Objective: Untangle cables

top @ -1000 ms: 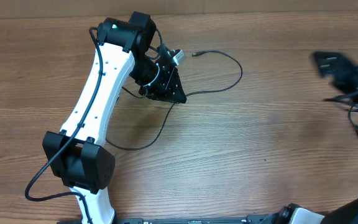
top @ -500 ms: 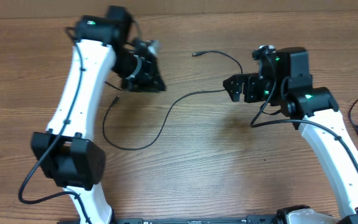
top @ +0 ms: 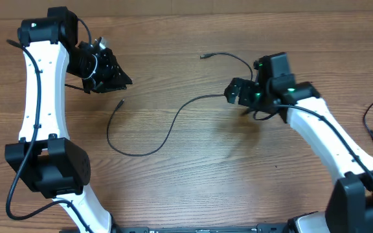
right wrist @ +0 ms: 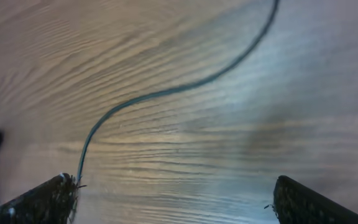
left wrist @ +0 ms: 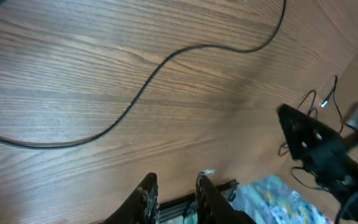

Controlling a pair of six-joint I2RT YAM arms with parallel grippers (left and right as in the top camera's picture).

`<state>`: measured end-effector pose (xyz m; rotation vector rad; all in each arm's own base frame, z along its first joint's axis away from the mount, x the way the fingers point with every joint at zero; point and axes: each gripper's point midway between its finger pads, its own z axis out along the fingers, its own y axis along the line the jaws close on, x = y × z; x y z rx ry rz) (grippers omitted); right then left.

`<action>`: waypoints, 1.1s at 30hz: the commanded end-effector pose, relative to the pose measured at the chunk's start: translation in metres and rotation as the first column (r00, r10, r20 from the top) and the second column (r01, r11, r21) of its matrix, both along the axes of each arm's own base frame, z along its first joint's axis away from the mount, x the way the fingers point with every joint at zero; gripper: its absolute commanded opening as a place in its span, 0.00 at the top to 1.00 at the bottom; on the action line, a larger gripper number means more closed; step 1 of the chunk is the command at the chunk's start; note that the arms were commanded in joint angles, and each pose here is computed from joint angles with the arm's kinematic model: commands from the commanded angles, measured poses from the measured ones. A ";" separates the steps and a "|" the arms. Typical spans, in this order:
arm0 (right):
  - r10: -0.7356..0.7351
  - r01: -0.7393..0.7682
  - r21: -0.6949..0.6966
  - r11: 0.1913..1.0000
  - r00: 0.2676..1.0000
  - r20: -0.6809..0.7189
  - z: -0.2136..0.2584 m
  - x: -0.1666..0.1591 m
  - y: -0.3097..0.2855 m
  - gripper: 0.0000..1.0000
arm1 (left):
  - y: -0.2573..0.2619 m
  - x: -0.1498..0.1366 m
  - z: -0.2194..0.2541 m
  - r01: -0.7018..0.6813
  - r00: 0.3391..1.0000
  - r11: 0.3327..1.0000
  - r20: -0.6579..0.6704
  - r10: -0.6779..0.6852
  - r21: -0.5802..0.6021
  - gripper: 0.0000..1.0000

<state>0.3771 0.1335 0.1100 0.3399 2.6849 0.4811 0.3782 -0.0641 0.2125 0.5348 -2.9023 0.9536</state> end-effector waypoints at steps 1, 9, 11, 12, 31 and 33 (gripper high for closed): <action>-0.280 0.283 0.046 0.958 0.958 -0.057 -0.009 0.011 -0.002 0.00 | -0.008 -0.002 0.004 0.009 1.000 1.000 0.001 -0.009 -0.028 0.78; -0.480 0.493 0.203 0.846 0.870 -0.112 -0.019 0.027 0.043 0.00 | -0.009 -0.004 0.004 0.031 1.000 0.999 0.005 -0.031 -0.029 0.78; -0.591 0.607 0.216 0.764 0.794 -0.140 -0.024 0.029 0.045 0.00 | -0.010 -0.005 0.004 0.037 0.999 0.999 0.005 -0.037 -0.028 0.78; -0.630 0.647 0.233 0.726 0.762 -0.150 -0.025 0.030 0.049 0.00 | -0.010 -0.005 0.004 0.040 0.999 0.999 0.006 -0.039 -0.029 0.78; -0.710 0.802 0.342 0.490 0.595 -0.377 -0.090 0.034 0.127 0.00 | -0.010 -0.008 0.004 0.105 0.994 0.994 0.045 -0.104 -0.022 0.78; -0.702 0.790 0.367 0.491 0.608 -0.371 -0.086 0.038 0.130 0.00 | -0.010 -0.008 0.004 0.105 0.994 0.994 0.044 -0.104 -0.023 0.77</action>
